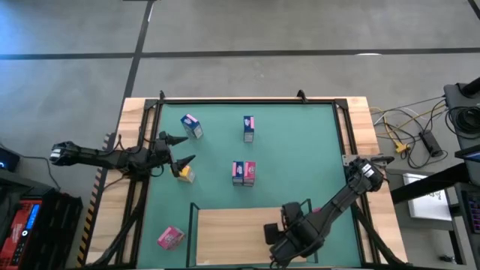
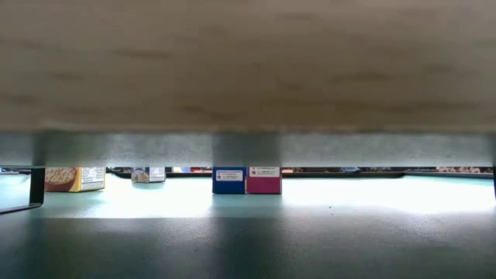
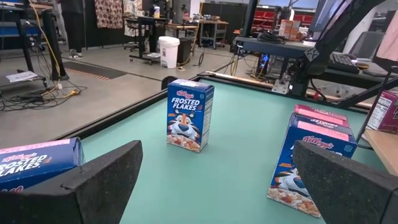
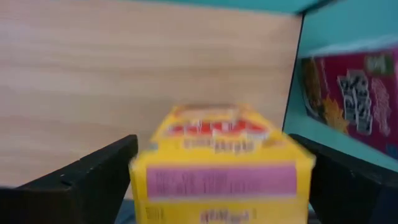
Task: Stack cereal on shelf
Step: Put the right yellow cereal box on the shelf aligned with the other yellow cereal box, then put the top violet cereal box on the shelf
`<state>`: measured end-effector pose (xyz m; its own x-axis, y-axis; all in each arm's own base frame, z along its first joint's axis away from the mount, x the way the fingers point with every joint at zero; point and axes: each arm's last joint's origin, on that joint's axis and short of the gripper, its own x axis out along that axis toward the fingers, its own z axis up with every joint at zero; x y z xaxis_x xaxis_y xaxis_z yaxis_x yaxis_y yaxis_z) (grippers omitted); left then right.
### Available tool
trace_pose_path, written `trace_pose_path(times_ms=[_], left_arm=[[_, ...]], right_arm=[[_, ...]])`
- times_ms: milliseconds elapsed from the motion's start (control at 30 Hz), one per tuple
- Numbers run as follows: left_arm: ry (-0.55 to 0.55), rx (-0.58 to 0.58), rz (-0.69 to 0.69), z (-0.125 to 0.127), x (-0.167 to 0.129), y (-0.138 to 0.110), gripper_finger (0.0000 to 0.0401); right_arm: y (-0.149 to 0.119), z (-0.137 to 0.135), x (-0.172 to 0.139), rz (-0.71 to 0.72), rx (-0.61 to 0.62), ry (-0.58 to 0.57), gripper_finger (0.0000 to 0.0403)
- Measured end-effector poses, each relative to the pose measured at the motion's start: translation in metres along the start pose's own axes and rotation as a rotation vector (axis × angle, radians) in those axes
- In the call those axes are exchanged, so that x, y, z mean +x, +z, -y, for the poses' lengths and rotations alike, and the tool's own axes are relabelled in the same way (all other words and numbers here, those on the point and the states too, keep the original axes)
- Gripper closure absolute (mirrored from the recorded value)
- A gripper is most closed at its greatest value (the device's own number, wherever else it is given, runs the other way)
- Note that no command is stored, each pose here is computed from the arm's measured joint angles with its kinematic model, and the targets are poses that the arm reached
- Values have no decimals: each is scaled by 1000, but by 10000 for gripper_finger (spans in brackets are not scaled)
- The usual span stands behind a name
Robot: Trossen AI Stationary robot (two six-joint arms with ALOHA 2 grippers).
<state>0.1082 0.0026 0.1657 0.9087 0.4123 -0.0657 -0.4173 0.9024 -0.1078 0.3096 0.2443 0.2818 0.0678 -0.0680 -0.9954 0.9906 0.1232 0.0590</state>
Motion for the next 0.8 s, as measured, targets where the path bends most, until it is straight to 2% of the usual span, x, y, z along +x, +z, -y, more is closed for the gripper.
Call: trace_pose_path(times_ms=[233, 467, 600, 800], left_arm=[[0, 0, 0, 0, 0, 0, 2], [0, 0, 0, 0, 0, 0, 2], [0, 0, -1, 0, 0, 0, 2], [0, 1, -1, 0, 0, 0, 2]], right_arm=[[16, -6, 1, 72, -15, 1, 3], [55, -17, -5, 114, -43, 5, 3], [87, -27, -9, 123, -139, 18, 3], [137, -45, -5, 124, -412, 33, 3]])
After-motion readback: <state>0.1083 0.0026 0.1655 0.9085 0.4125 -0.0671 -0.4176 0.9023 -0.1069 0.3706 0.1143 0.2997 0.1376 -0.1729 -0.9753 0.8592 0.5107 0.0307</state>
